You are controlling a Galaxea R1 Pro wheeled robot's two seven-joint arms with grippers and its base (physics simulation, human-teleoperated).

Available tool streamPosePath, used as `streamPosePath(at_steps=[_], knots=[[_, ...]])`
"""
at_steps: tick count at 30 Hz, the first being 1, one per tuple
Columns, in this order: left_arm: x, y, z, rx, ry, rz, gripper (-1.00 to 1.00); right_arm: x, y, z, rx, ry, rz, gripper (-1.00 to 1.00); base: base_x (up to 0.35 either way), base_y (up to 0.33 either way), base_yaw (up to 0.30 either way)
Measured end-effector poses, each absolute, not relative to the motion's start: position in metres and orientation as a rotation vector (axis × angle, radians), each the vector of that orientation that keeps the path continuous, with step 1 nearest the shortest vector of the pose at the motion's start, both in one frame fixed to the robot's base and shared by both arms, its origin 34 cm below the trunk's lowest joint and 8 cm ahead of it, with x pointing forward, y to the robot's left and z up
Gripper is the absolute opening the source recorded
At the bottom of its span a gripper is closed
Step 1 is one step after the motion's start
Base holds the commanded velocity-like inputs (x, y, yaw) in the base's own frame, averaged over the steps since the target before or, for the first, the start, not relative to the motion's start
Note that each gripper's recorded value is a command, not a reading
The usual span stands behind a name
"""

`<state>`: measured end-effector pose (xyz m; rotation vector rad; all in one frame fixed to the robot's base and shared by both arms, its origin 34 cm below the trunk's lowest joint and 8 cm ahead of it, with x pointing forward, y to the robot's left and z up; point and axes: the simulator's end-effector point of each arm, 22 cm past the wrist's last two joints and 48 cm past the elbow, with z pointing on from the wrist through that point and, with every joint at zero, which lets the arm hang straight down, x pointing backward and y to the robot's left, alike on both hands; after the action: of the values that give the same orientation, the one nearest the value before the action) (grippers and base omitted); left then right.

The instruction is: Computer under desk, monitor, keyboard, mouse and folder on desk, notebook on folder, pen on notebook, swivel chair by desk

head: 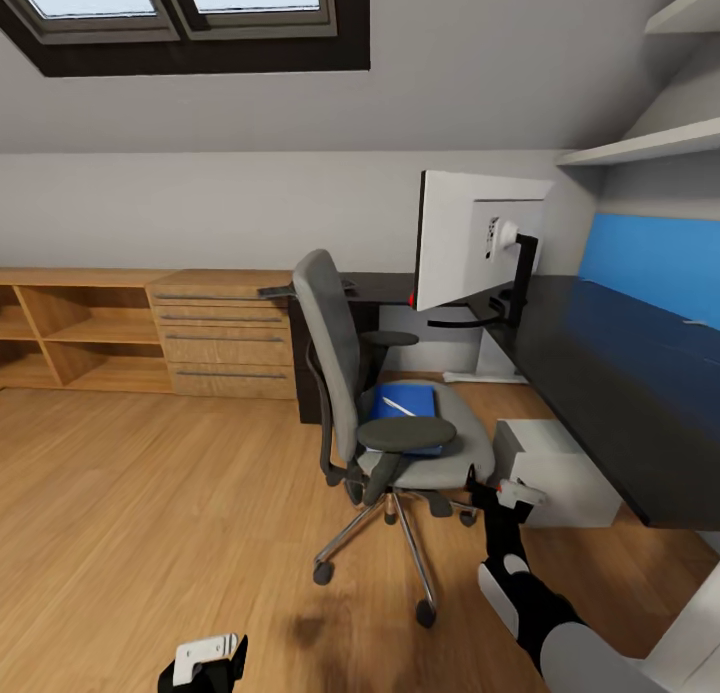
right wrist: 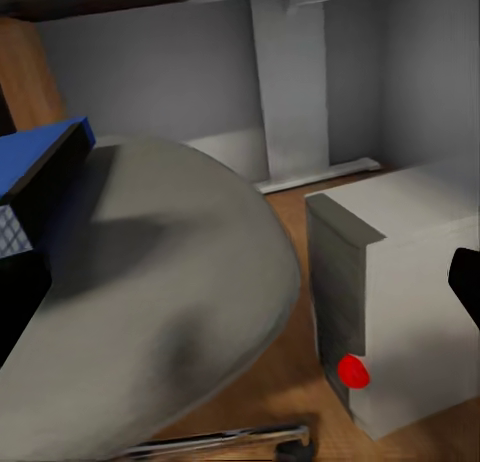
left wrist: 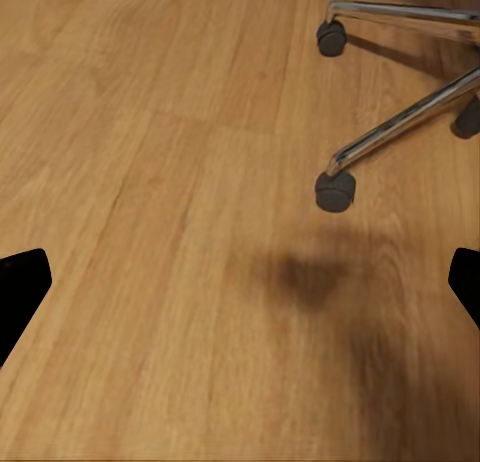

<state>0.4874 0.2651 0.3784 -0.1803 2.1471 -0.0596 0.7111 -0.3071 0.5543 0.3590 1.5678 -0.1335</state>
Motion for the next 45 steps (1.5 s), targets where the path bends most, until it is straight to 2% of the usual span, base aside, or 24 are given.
streamPosePath(at_steps=[10,30,45], knots=[[0.486,0.265,0.377,-0.179,2.150,-0.061,1.00,0.706,-0.341,0.547,0.461,1.575,-0.141,1.00,0.004,0.000,0.000],[0.481,0.259,0.352,-0.175,2.130,-0.072,1.00,0.702,-0.346,0.527,0.448,1.560,-0.136,1.00,0.000,0.000,0.000],[0.481,0.258,0.352,-0.175,2.129,-0.074,1.00,0.741,-0.361,0.573,0.450,1.564,-0.119,1.00,0.051,0.000,0.000]])
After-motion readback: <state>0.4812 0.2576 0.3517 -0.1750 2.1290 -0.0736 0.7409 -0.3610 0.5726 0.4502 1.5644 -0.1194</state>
